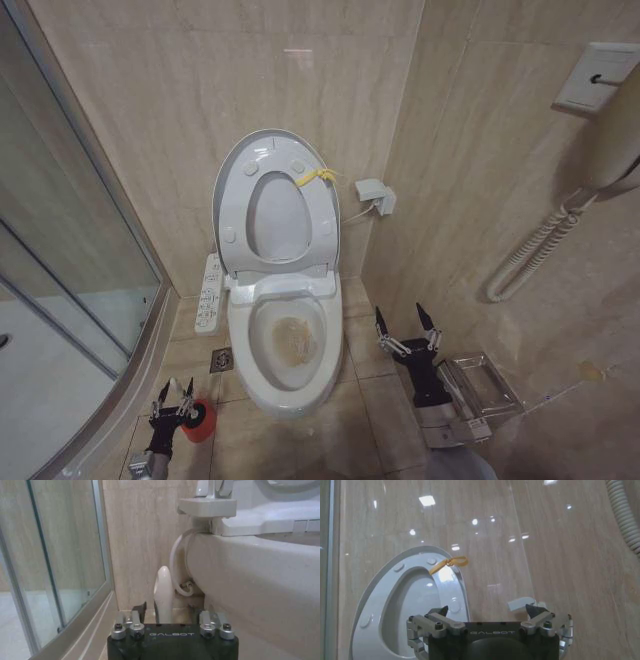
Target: Open the toilet lid, clean the toilet bowl with a toilet brush, close the toilet lid, and flush.
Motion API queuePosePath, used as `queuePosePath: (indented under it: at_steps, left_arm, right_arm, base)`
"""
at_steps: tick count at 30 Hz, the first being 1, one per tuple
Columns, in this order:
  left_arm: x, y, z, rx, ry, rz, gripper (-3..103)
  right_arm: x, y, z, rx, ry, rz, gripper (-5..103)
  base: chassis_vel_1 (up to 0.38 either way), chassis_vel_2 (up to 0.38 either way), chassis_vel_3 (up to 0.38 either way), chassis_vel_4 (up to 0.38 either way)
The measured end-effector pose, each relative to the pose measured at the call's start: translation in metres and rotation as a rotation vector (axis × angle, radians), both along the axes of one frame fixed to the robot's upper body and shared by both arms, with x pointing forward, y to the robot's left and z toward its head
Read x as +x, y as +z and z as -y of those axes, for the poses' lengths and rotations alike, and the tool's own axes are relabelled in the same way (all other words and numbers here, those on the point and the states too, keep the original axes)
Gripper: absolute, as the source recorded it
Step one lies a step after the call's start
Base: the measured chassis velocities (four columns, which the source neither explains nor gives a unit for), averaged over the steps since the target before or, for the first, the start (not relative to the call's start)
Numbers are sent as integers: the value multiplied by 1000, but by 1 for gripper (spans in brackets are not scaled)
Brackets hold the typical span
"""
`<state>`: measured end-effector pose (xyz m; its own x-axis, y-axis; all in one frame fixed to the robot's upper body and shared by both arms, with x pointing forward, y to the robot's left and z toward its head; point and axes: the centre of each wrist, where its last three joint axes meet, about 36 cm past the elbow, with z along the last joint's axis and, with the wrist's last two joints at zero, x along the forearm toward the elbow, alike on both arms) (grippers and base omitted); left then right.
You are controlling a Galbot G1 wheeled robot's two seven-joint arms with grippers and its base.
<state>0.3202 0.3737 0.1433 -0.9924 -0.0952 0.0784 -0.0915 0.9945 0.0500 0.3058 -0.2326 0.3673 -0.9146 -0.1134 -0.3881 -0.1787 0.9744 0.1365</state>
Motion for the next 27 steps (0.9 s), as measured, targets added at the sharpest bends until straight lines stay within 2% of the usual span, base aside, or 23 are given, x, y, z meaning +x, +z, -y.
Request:
queuePosePath:
  at_steps: [8,9,13,14,15,16,19,20,23,24,25,27]
  left_arm:
    - [-4,7,2,1,3,12,55]
    - [-5,10,2,2,9,17,28]
    - [-8,28,4,0,39,51,28]
    - [-8,36,5,-1,43,72,28]
    - [-9,45,7,-1,48,95,21]
    - [-9,45,7,-1,48,95,21]
    - [-14,72,10,14,58,161,21]
    - [-14,72,10,14,58,161,21]
    - [-26,110,15,34,78,235,21]
    - [-31,122,17,37,97,248,21]
    - [-31,122,17,37,97,248,21]
    - [-36,153,24,32,136,287,21]
  right_arm:
    - [0,-1,0,4,1,1,100]
    - [1,-1,0,4,1,2,100]
    - [1,0,-1,7,1,3,100]
    - [1,0,-2,9,1,3,100]
    - [1,-1,-3,12,1,2,100]
    - [1,-1,-3,12,1,2,100]
    - [1,-1,-6,17,4,1,100]
    - [1,-1,-6,17,4,1,100]
    - [1,-1,-6,16,4,0,100]
    - [1,-1,-6,15,3,0,100]
    - [1,-1,-6,15,3,0,100]
    - [2,-1,-6,14,1,0,100]
  base:
    - [0,0,0,0]
    - [0,0,0,0]
    - [0,0,0,0]
    - [0,0,0,0]
    - [0,0,0,0]
    - [0,0,0,0]
    - [0,0,0,0]
    - [0,0,0,0]
    - [0,0,0,0]
    - [0,0,0,0]
    - [0,0,0,0]
    - [0,0,0,0]
